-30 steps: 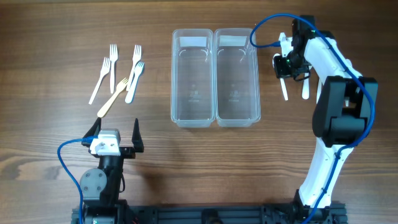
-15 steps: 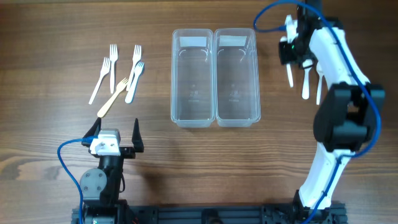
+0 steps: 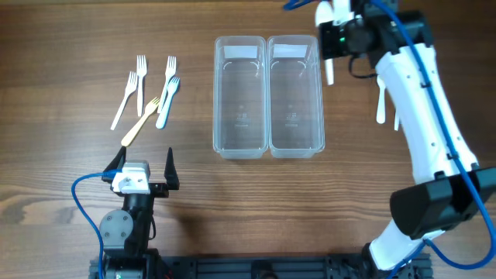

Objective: Pack container
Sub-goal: 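Lift the white spoon and drop it into the right container, then return the right gripper to the spoons and grasp a white spoon, then carry the white spoon over and release it into the right container, then grasp the next white spoon with the right gripper, then place the white spoon into the right container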

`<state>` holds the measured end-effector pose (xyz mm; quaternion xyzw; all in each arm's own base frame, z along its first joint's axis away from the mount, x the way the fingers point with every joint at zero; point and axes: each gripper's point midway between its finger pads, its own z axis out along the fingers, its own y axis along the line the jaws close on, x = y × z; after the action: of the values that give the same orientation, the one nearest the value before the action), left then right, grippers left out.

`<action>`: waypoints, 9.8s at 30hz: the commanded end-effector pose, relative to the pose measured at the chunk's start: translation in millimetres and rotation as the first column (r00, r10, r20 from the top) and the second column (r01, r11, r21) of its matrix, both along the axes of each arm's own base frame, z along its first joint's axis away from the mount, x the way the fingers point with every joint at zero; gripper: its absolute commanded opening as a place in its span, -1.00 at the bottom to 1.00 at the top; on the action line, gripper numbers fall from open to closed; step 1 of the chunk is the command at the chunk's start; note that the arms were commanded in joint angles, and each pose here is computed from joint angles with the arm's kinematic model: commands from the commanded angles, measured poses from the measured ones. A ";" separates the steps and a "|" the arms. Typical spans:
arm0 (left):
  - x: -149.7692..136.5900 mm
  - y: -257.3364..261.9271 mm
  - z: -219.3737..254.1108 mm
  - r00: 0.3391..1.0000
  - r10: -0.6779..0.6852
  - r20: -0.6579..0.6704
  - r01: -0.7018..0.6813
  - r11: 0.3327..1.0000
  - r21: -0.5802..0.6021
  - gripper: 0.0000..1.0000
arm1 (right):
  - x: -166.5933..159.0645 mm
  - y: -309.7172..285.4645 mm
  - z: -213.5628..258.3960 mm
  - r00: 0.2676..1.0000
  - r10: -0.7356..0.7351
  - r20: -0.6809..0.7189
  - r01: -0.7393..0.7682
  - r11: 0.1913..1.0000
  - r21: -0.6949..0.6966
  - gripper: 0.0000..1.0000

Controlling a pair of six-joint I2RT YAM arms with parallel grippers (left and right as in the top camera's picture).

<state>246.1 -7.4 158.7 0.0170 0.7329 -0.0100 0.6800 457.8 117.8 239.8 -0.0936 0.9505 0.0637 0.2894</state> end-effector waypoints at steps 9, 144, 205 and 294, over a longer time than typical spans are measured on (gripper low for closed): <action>0.0 -0.4 -2.0 1.000 -0.007 0.000 0.007 1.000 0.021 1.00 | -12.8 59.3 -95.6 0.976 0.033 -0.214 -0.032 0.999 0.007 -0.91; 0.0 -0.4 -2.0 1.000 -0.007 0.000 0.007 1.000 0.021 1.00 | -14.7 43.3 -81.1 0.995 -0.026 -0.095 0.026 1.000 -0.005 -0.91; 0.0 -0.4 -2.0 1.000 -0.007 0.000 0.007 1.000 0.022 1.00 | -20.6 -256.0 -212.4 0.771 -0.536 -0.343 0.469 0.843 -0.264 -0.14; 0.0 -0.4 -2.0 1.000 -0.007 0.000 0.007 1.000 0.021 1.00 | -16.6 45.8 -149.1 0.960 0.009 -0.281 -0.001 1.000 0.027 -0.90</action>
<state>246.1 -7.5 158.7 0.0171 0.7329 -0.0101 0.6800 453.3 155.5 134.1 -0.0843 0.9717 0.0905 0.2011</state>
